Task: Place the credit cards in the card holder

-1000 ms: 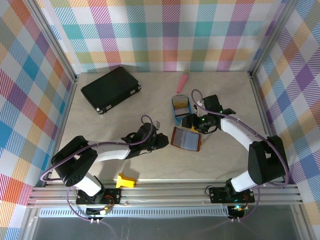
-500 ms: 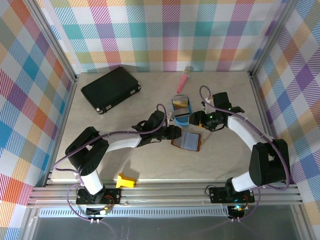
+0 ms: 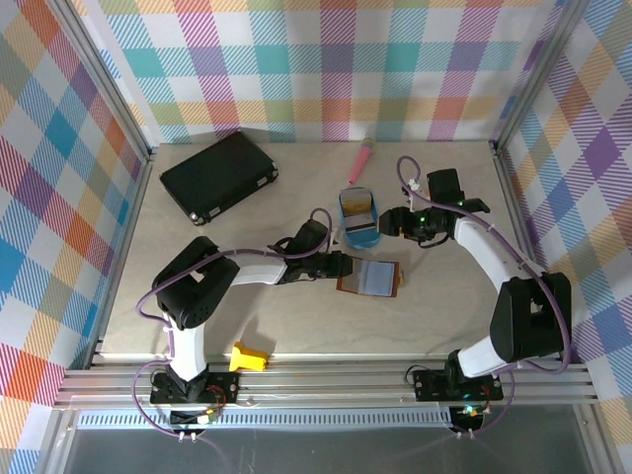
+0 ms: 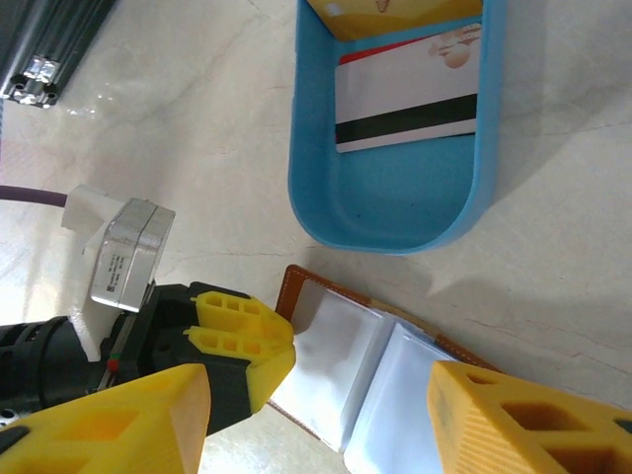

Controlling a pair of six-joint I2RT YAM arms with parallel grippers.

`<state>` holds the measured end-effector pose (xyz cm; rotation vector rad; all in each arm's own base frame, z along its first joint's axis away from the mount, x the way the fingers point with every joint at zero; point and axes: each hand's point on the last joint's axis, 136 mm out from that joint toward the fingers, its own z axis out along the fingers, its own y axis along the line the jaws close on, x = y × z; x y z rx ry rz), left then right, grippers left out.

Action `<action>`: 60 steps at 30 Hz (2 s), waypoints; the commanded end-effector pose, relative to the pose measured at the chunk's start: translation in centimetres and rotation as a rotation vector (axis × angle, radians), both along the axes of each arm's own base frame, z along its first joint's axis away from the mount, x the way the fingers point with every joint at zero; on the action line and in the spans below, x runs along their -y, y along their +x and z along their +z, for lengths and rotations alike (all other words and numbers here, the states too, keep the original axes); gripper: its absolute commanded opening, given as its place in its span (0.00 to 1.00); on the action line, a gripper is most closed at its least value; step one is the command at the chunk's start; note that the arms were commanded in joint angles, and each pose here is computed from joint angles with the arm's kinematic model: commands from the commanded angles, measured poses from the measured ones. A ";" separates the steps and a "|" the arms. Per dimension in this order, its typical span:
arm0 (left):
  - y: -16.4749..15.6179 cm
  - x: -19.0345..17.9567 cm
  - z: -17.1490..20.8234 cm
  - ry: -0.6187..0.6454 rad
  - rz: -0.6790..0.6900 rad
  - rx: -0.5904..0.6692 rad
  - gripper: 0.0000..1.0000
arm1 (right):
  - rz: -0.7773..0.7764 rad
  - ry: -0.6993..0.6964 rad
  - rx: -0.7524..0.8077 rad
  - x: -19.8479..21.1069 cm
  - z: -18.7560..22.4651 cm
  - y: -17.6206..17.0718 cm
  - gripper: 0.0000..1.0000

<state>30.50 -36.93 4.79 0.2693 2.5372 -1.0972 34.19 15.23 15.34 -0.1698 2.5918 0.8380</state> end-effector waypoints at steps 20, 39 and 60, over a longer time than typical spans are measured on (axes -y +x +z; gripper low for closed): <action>-3.0 -0.3 -1.1 -0.072 0.043 -0.067 0.22 | 0.516 -0.136 0.644 -2.1 4.6 2.9 0.64; -0.8 -1.7 3.0 -0.128 0.090 -0.010 0.23 | 0.926 -0.487 0.964 -2.1 2.2 8.7 0.68; -0.2 -2.5 4.8 -0.195 0.038 0.009 0.26 | 1.189 -0.684 1.093 -6.6 -4.0 15.4 0.82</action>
